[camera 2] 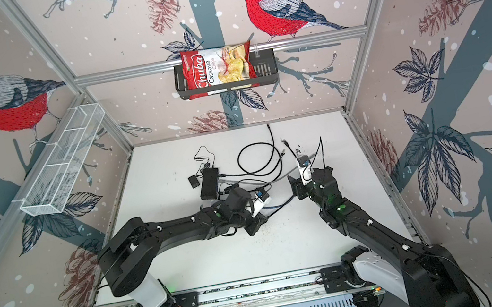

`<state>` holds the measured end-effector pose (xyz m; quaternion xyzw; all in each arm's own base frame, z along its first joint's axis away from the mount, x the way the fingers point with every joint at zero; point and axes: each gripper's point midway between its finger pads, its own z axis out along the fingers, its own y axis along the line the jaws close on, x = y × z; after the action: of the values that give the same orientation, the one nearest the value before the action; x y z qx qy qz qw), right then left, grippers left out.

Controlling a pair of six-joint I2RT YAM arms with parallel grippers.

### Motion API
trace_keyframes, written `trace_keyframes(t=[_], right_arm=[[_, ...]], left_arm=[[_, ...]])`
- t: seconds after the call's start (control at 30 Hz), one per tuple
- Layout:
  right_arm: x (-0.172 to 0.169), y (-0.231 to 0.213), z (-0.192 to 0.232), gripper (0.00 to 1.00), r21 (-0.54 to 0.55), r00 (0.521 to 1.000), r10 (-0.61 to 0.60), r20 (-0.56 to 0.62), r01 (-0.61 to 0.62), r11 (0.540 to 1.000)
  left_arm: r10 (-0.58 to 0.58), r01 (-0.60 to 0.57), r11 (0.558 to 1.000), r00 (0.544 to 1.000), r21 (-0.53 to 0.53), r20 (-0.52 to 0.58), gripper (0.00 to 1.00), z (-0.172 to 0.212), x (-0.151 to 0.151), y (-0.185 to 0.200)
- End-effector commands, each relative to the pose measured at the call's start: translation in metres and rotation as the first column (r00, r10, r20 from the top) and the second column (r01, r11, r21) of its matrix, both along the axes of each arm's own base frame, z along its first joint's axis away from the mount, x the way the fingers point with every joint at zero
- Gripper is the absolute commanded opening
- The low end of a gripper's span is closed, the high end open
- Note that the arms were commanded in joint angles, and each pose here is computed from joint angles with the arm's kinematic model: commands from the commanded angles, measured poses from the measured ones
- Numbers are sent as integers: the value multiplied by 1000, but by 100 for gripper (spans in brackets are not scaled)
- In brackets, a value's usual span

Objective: Insert the plug into the switch port

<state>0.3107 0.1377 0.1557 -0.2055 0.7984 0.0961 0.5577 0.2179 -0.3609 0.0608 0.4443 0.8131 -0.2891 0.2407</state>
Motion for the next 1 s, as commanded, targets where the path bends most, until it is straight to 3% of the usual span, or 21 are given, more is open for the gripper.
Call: trace_keyframes(t=[0.0, 0.17, 0.4, 0.67, 0.97], right_arm=[[-11, 31, 18, 70, -61, 967, 212, 142, -205, 977], [-30, 55, 5, 70, -191, 909, 371, 190, -337, 922], [-64, 82, -17, 69, -378, 773, 598, 211, -500, 779], [-92, 102, -40, 62, -496, 652, 737, 181, -587, 641], [-95, 114, -52, 58, -549, 608, 780, 148, -606, 576]], left_arm=[[-71, 69, 997, 996, -41, -57, 0, 6, -10, 3], [-65, 64, 998, 994, -12, -92, 0, 1, -2, 17], [-67, 58, 996, 990, -72, -125, 0, 13, 13, 27], [-113, 100, 990, 984, -95, -136, 0, 23, 14, 28], [-143, 126, 985, 980, -118, -142, 0, 32, 13, 24]])
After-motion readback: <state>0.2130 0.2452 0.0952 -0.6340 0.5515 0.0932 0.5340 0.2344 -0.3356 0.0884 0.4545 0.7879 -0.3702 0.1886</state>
